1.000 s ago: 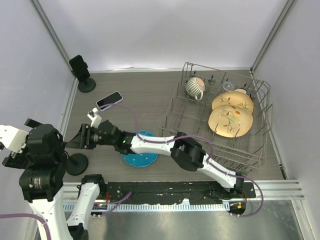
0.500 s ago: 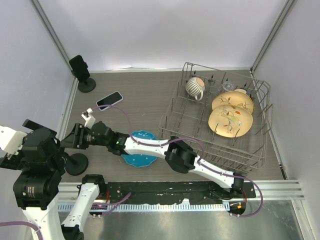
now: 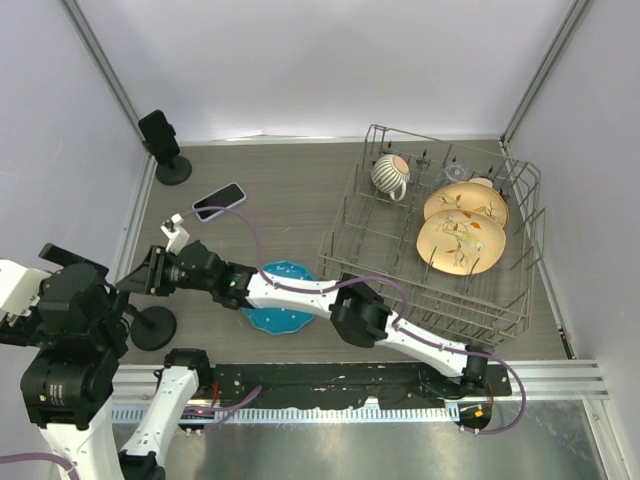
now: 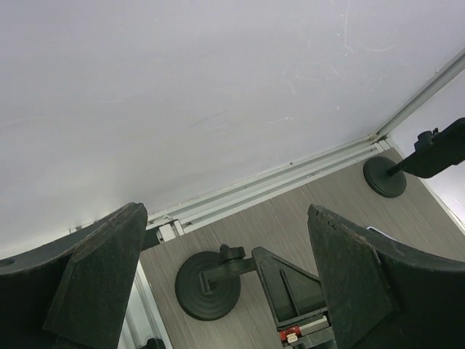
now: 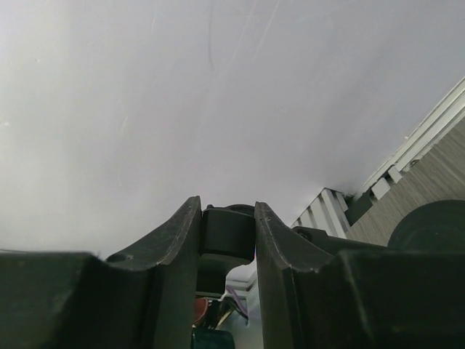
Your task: Place the phone on the phone stand
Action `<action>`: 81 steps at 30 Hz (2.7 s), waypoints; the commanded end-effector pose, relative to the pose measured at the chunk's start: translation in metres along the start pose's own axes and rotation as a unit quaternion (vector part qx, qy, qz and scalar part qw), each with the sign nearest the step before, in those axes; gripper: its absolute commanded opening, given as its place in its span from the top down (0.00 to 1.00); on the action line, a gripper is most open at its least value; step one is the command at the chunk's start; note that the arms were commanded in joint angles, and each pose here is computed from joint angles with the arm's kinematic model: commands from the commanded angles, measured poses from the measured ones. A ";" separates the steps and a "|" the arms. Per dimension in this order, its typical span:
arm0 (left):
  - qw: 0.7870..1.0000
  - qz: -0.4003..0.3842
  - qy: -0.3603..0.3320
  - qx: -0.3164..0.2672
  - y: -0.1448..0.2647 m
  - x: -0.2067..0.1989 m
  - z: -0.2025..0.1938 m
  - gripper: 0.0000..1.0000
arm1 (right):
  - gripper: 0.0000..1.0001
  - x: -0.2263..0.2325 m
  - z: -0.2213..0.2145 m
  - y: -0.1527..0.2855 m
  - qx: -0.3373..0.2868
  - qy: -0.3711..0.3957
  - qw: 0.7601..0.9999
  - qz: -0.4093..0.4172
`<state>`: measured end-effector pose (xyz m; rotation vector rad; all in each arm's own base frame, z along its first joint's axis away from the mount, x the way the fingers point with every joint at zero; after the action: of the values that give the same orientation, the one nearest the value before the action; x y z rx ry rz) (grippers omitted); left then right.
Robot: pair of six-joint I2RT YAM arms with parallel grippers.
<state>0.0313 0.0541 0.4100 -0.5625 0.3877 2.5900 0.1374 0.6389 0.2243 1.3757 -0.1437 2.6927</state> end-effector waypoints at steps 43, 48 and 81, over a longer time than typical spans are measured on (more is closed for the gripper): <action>0.738 -0.524 -0.137 0.403 -0.068 -0.242 -0.254 0.22 | 0.97 -0.097 0.253 0.211 -0.402 -0.059 0.893 -0.191; 0.754 -0.486 -0.145 0.419 -0.053 -0.230 -0.257 0.22 | 0.92 -0.104 0.251 0.211 -0.394 -0.046 0.892 -0.216; 0.805 -0.458 -0.194 0.325 -0.069 -0.235 -0.242 1.00 | 0.75 -0.101 0.229 0.198 -0.337 -0.022 0.915 -0.224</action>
<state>0.3279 -0.0684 0.2745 0.0381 0.7414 1.4051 0.3540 0.4023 0.2525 1.1149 -0.5371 1.8770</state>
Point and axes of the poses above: each gripper's point midway between its finger pads, its own y axis back along the fingers, its own x axis along the line the jaws close on, z = x × y, the point moved 10 cm from there along y, back along the fingers, and after that the axes turned 13 degrees about y, right-handed, at the moved point
